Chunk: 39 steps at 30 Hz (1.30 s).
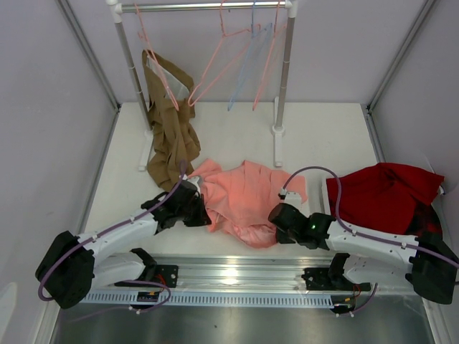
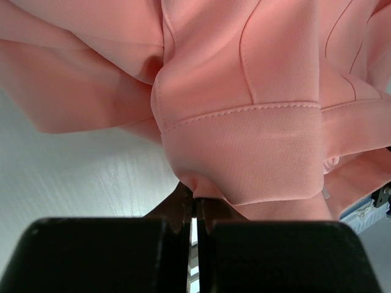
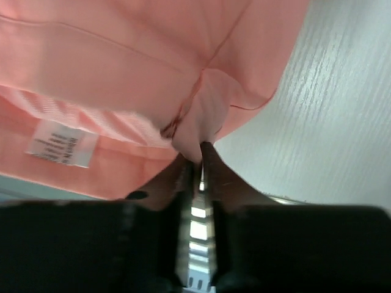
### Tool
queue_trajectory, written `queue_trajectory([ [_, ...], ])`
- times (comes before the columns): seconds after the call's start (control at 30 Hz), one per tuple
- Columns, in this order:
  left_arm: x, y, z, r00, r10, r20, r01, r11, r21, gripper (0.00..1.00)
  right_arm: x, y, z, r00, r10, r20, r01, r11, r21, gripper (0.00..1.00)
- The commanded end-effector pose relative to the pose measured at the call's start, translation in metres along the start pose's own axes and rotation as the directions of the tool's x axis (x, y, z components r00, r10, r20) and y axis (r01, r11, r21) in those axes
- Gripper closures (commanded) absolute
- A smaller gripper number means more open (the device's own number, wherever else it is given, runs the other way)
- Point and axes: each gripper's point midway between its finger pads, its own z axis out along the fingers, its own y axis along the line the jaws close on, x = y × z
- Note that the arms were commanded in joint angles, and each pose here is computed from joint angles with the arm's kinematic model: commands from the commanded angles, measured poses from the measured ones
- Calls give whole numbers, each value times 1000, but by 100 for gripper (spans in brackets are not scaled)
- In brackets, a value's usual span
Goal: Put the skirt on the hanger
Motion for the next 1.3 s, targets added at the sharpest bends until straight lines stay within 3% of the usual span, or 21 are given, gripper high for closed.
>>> queue_trajectory([
  [0.0,-20,-13,-2,999,14,45,-15,999,31,100,-8,3,13,995,88,46,-85,994,-70,94],
  [0.07,-26,-14,-1,999,1,45,-3,999,48,100,-12,-2,20,991,120,65,-113,988,-106,100],
  [0.2,-37,-1,4,998,-54,33,52,997,55,100,-69,-2,25,947,229,224,-168,950,-263,100],
  [0.3,-52,16,1,989,-137,47,133,988,77,100,-113,-4,15,901,258,348,-138,932,-334,100],
  [0.4,-58,21,-3,989,-139,56,135,988,70,100,-144,-4,7,867,280,413,-115,918,-380,100],
  [0.57,-63,13,-4,994,-101,43,96,990,102,100,-144,22,-1,873,250,418,-22,878,-478,100],
  [0.73,-57,13,0,997,-82,14,80,990,114,98,-102,20,7,899,228,374,-14,869,-495,100],
  [0.9,-51,14,-1,997,-73,0,72,991,113,91,-69,-4,17,918,243,313,-111,916,-386,86],
  [1.07,-50,15,-7,998,-58,17,56,993,100,75,-53,-19,9,922,254,293,-156,934,-321,54],
  [1.13,-55,12,-12,998,-41,42,37,995,97,69,-54,-26,5,920,264,291,-182,943,-279,50],
  [1.27,-63,6,-21,998,-10,69,3,996,94,60,-52,-33,4,931,257,260,-204,956,-213,51],
])
